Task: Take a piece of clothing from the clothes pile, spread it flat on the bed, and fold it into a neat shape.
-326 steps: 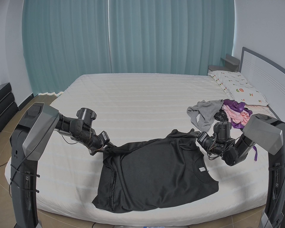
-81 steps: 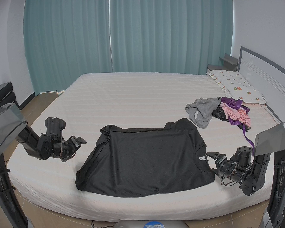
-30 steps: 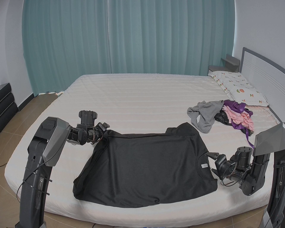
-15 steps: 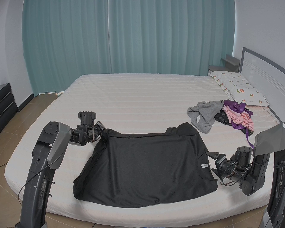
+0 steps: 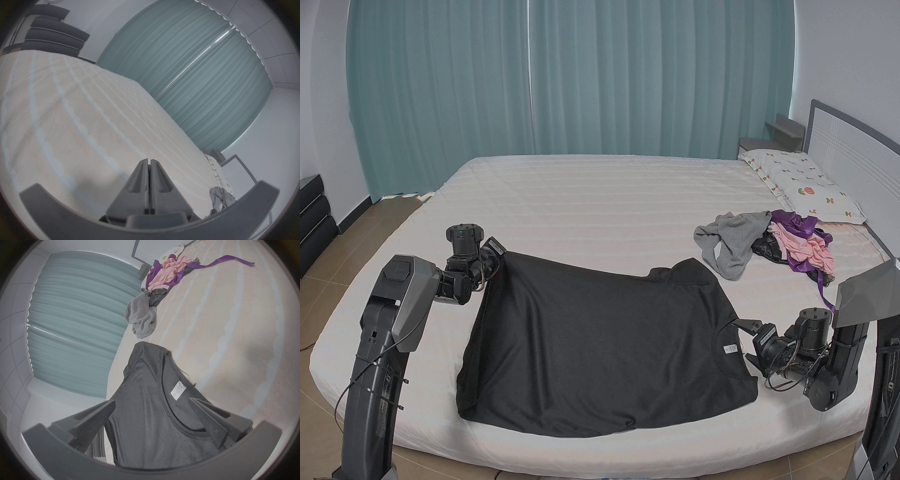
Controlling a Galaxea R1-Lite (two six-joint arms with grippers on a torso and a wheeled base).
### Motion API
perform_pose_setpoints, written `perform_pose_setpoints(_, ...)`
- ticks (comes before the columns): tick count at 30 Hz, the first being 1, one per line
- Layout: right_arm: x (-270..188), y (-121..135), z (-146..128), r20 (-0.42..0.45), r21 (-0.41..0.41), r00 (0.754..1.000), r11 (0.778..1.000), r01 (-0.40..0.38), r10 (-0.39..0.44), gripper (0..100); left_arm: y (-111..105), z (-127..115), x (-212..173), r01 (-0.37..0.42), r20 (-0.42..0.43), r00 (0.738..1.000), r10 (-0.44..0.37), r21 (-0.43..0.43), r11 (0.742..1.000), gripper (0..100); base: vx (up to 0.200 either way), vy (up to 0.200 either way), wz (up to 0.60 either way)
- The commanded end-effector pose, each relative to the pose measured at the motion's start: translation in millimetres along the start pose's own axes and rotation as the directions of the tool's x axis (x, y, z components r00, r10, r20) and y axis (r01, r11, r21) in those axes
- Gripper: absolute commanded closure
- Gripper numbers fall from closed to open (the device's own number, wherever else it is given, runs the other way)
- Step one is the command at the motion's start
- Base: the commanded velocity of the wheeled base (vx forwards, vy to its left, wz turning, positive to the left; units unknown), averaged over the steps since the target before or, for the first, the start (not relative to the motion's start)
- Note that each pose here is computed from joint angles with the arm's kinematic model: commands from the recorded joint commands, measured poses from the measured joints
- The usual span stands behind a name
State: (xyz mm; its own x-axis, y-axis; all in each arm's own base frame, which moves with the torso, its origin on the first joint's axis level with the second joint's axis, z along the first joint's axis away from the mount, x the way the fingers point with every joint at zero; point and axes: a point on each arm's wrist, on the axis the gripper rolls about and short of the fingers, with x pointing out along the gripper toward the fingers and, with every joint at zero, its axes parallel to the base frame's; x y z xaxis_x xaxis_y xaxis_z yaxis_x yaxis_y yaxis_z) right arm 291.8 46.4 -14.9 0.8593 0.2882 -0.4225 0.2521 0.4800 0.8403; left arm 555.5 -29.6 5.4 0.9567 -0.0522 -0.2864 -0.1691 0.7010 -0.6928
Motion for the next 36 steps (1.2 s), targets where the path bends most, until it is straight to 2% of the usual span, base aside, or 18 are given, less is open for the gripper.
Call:
perform_pose_setpoints(1, 0.2, -0.3, -0.1, 0.001, -0.001, 1.000, 1.000, 0.002, -0.002, 0, 3.5, 2.1, 0.6, 0.001, 0.008, 1.000, -0.001, 0.004, 1.000, 100, 0.000, 0.000, 0.00)
perform_pose_setpoints(4, 0.3, -0.1, -0.5, 0.002, -0.004, 1.000, 1.000, 0.002, -0.002, 0, 5.9, -0.1, 1.6, -0.007, 0.007, 1.000, 0.007, 0.010, 1.000, 100, 0.000, 0.000, 0.00)
perform_pose_setpoints(7, -1.9, 3.3, 2.1, 0.021, -0.045, 1.000, 0.999, -0.006, 0.007, 0, 9.9, -2.1, 2.8, -0.028, 0.015, 1.000, 0.027, 0.037, 0.999, 100, 0.000, 0.000, 0.00)
perform_pose_setpoints(8, -3.4, 4.5, 3.7, 0.036, -0.078, 0.999, 0.997, -0.012, 0.015, 0, 11.5, -1.8, 3.0, -0.044, 0.027, 0.999, 0.043, 0.045, 0.998, 0, 0.000, 0.000, 0.00)
perform_pose_setpoints(10, -2.9, 4.5, 4.2, 0.054, -0.110, 0.998, 0.994, -0.004, 0.010, 0, 12.8, -1.6, 3.2, -0.053, 0.034, 0.998, 0.051, 0.046, 0.998, 0, 0.000, 0.000, 0.00)
perform_pose_setpoints(15, 6.6, 4.5, 6.1, 0.067, -0.132, 0.998, 0.991, -0.010, 0.019, 0, 15.4, 1.8, 2.9, -0.062, 0.040, 0.997, 0.060, 0.043, 0.997, 0, 0.000, 0.000, 0.00)
perform_pose_setpoints(17, 16.8, 5.9, 9.3, 0.074, -0.171, 0.997, 0.985, -0.016, 0.029, 0, 17.8, 7.9, 0.6, -0.074, 0.047, 0.996, 0.072, 0.038, 0.997, 0, 0.000, 0.000, 0.00)
perform_pose_setpoints(20, 30.5, 6.4, 14.9, 0.063, -0.252, 0.998, 0.968, 0.014, 0.002, 0, 22.3, 13.8, -7.1, -0.114, 0.027, 0.993, 0.113, 0.033, 0.993, 0, 0.000, 0.000, 0.00)
perform_pose_setpoints(23, 41.9, 9.0, 25.4, 0.067, -0.249, 0.998, 0.968, 0.024, -0.007, 0, 24.0, 20.6, -17.1, -0.138, 0.010, 0.990, 0.138, 0.024, 0.990, 0, 0.000, 0.000, 0.00)
perform_pose_setpoints(29, 96.7, 17.8, 61.3, 0.058, -0.225, 0.996, 0.971, 0.078, -0.067, 0, 24.8, 22.6, -56.8, -0.177, -0.092, 0.980, 0.177, 0.011, 0.984, 0, 0.000, 0.000, 0.00)
perform_pose_setpoints(33, 118.3, 23.0, 72.9, 0.030, -0.219, 0.997, 0.973, 0.076, -0.071, 0, 22.7, 20.5, -82.5, -0.142, -0.213, 0.969, 0.126, -0.060, 0.988, 0, 0.000, 0.000, 0.00)
perform_pose_setpoints(36, 132.9, 20.5, 76.1, 0.004, -0.211, 0.995, 0.972, 0.098, -0.099, 0, 25.2, 13.2, -90.7, -0.150, -0.260, 0.957, 0.128, -0.069, 0.986, 0, 0.000, 0.000, 0.00)
